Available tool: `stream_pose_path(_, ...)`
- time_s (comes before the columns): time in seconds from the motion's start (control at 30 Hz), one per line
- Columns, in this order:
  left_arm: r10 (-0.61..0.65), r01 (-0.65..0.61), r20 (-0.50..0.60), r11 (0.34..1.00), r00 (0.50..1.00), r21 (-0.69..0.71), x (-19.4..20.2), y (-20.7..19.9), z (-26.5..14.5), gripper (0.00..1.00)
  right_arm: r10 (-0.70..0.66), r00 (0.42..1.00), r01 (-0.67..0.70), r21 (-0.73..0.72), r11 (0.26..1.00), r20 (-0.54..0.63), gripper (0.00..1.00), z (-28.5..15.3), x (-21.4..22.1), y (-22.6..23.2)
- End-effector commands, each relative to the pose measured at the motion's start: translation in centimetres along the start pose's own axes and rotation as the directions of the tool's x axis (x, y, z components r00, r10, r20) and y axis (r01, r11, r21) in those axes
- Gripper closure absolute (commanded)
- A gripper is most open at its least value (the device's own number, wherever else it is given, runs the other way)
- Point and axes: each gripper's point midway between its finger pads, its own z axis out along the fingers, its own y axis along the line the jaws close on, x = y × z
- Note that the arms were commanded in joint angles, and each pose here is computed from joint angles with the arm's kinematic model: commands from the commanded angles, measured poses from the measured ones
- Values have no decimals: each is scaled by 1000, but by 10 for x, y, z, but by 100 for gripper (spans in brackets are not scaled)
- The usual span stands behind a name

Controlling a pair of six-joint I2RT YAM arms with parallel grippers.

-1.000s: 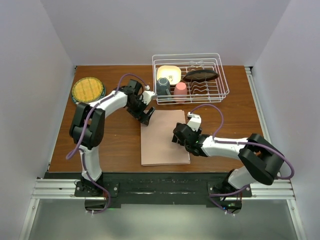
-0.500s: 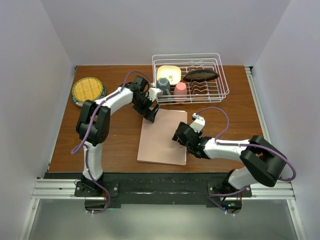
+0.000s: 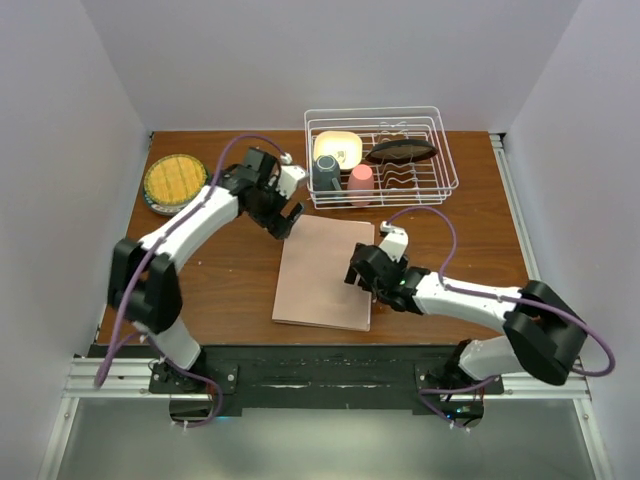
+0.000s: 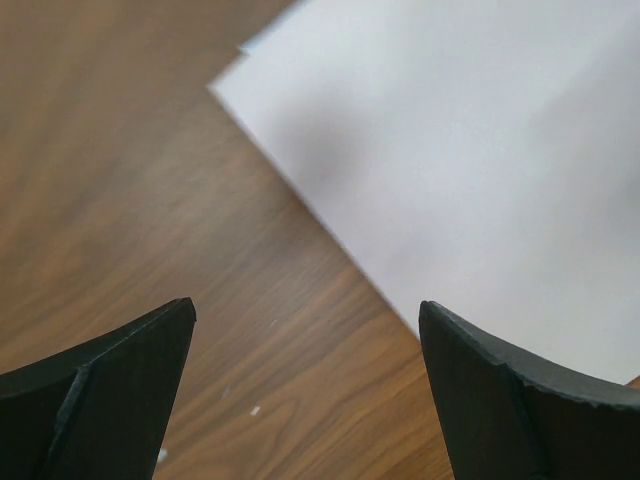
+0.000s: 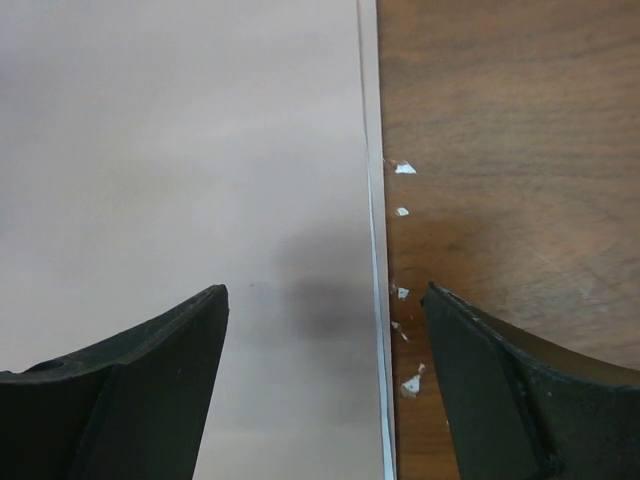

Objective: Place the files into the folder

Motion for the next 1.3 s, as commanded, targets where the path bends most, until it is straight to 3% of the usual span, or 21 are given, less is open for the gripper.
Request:
stream_pose_path(0.0, 45, 17, 268, 975, 962, -222, -36, 17, -109, 0, -68, 993, 74, -59, 996, 97, 15, -41, -57, 21)
stream_pose_path(0.07, 53, 23, 301, 970, 952, -243, -31, 14, -132, 0, -120, 986, 132, -98, 986, 117, 14, -57, -70, 27)
stream_pose_path(0.1, 64, 35, 336, 960, 940, -280, -28, 15, -152, 0, -133, 983, 147, -118, 982, 124, 1, -64, -75, 29)
stream_pose_path(0.23, 101, -3, 307, 953, 946, -302, 9, 8, -161, 0, -200, 959, 243, -219, 945, 199, 1, -106, -104, 34)
stream_pose_path(0.33, 115, -10, 352, 958, 929, -288, 21, -3, -180, 0, -251, 940, 312, -281, 908, 230, 1, -129, -113, 37)
stream_pose_path(0.47, 83, -20, 331, 982, 940, -189, 47, -20, -159, 0, -302, 917, 382, -356, 853, 259, 1, -160, -122, 40)
stream_pose_path(0.67, 230, -109, 435, 952, 871, -285, 46, -15, -160, 0, -344, 900, 430, -411, 804, 268, 1, -174, -118, 41)
stream_pose_path(0.77, 156, -27, 417, 954, 895, -299, 49, -3, -140, 0, -367, 896, 441, -398, 804, 251, 1, -168, -112, 37)
stream_pose_path(0.9, 48, 17, 426, 989, 904, -148, 38, -21, -117, 0, -368, 897, 439, -398, 805, 245, 1, -162, -107, 37)
stream_pose_path(1.07, -19, 97, 519, 988, 854, -123, 13, -13, -104, 0, -386, 895, 445, -378, 812, 226, 1, -152, -99, 34)
stream_pose_path(1.27, -74, 226, 587, 955, 806, -191, 0, 26, -88, 0, -386, 889, 453, -352, 819, 246, 1, -147, -103, 32)
